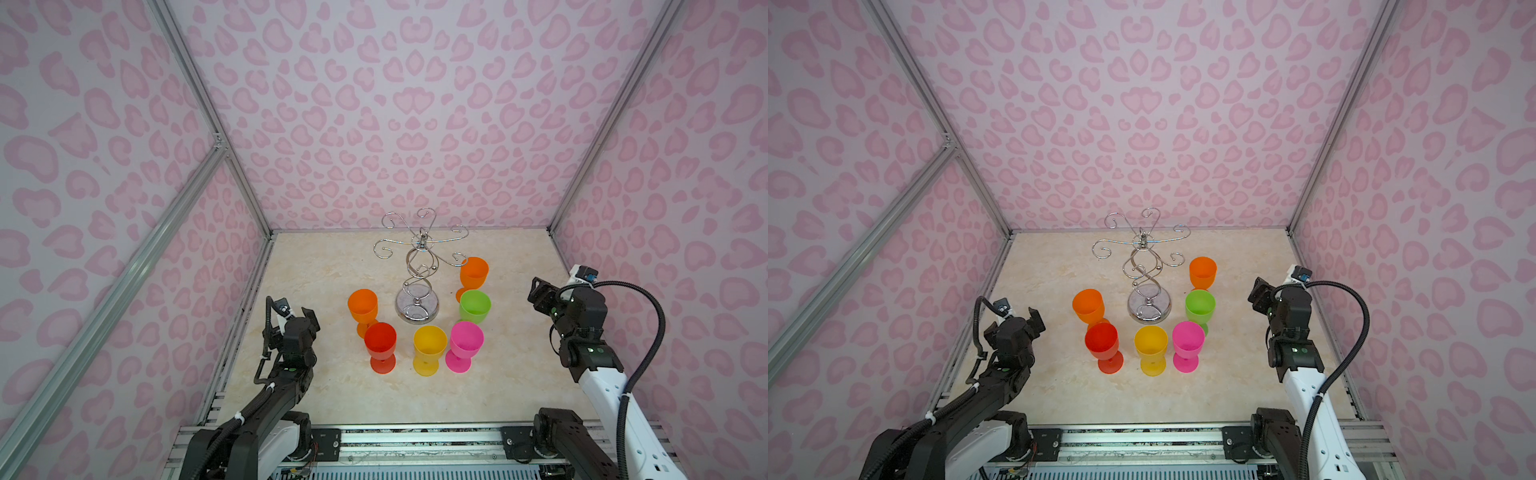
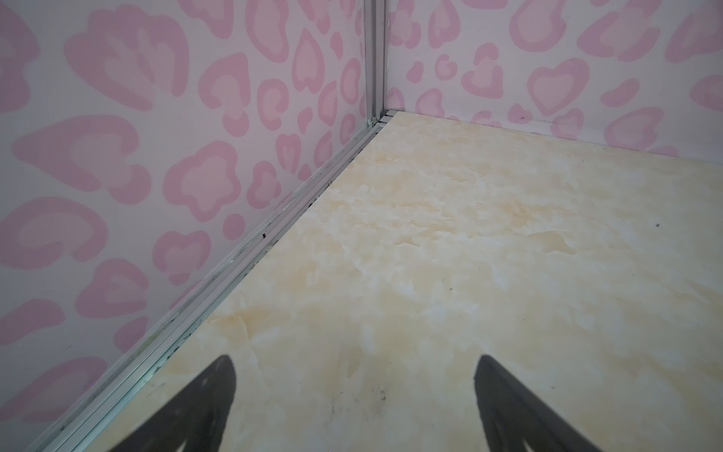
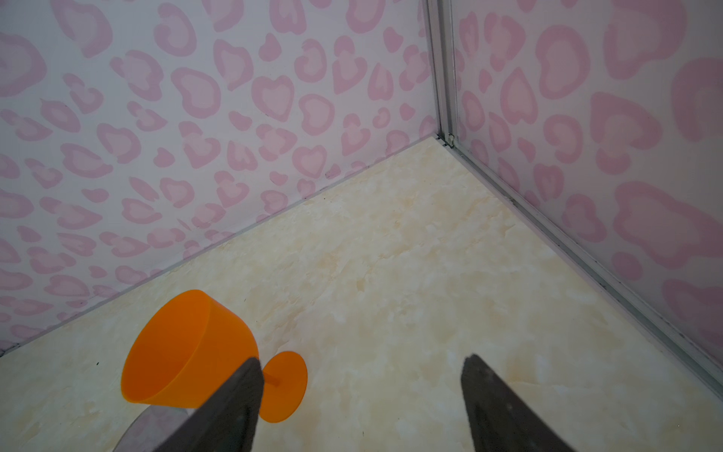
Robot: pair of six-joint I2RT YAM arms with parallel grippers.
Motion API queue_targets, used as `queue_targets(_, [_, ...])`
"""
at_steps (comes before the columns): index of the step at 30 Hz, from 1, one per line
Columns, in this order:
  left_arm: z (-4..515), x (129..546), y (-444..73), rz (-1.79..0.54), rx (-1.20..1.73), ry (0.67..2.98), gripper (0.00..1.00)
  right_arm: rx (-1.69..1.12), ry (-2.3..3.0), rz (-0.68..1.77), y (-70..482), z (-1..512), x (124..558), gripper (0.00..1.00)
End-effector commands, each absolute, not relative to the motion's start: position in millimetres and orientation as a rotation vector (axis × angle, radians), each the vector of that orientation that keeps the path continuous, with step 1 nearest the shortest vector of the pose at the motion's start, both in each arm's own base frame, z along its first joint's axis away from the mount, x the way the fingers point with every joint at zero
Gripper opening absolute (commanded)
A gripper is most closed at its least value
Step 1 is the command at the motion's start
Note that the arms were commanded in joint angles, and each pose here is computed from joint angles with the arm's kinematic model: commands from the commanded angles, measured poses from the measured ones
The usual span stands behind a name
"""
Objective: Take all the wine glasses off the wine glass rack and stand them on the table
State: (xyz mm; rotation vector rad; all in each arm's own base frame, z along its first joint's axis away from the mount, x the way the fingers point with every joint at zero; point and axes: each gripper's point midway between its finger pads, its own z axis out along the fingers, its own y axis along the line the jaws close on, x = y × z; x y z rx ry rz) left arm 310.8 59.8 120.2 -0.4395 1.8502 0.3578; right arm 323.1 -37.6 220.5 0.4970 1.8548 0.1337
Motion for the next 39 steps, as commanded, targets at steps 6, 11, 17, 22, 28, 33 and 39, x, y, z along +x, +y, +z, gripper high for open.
queue_targets(6, [131.4, 386.8, 42.4, 0.279, -0.286, 1.818, 0.97, 0.522, 1.735, -0.175, -66.7, 206.0, 324.2, 0.88])
queue_targets(11, [125.2, 383.9, 52.2, 0.220, -0.333, 1.815, 0.97, 0.513, 1.693, -0.318, -81.2, 177.1, 324.8, 0.89])
queue_targets(17, [125.5, 385.8, 52.4, 0.219, -0.333, 1.817, 0.97, 0.431, 1.750, -0.369, -71.1, 142.1, 355.1, 0.90])
queue_targets(22, [125.4, 385.8, 52.4, 0.219, -0.333, 1.817, 0.97, 0.295, 1.785, -0.437, -46.4, 118.5, 376.9, 0.92])
queue_targets(28, [125.8, 385.9, 52.6, 0.221, -0.332, 1.816, 0.97, 0.340, 1.760, -0.460, -50.3, 121.0, 372.3, 0.94])
queue_targets(33, [125.4, 386.3, 52.7, 0.222, -0.332, 1.818, 0.97, 0.330, 1.763, -0.449, -49.4, 120.0, 374.9, 0.94])
queue_targets(39, [119.3, 378.5, 46.9, 0.189, -0.294, 1.776, 0.97, 0.307, 1.771, -0.392, -47.0, 116.6, 377.0, 0.94])
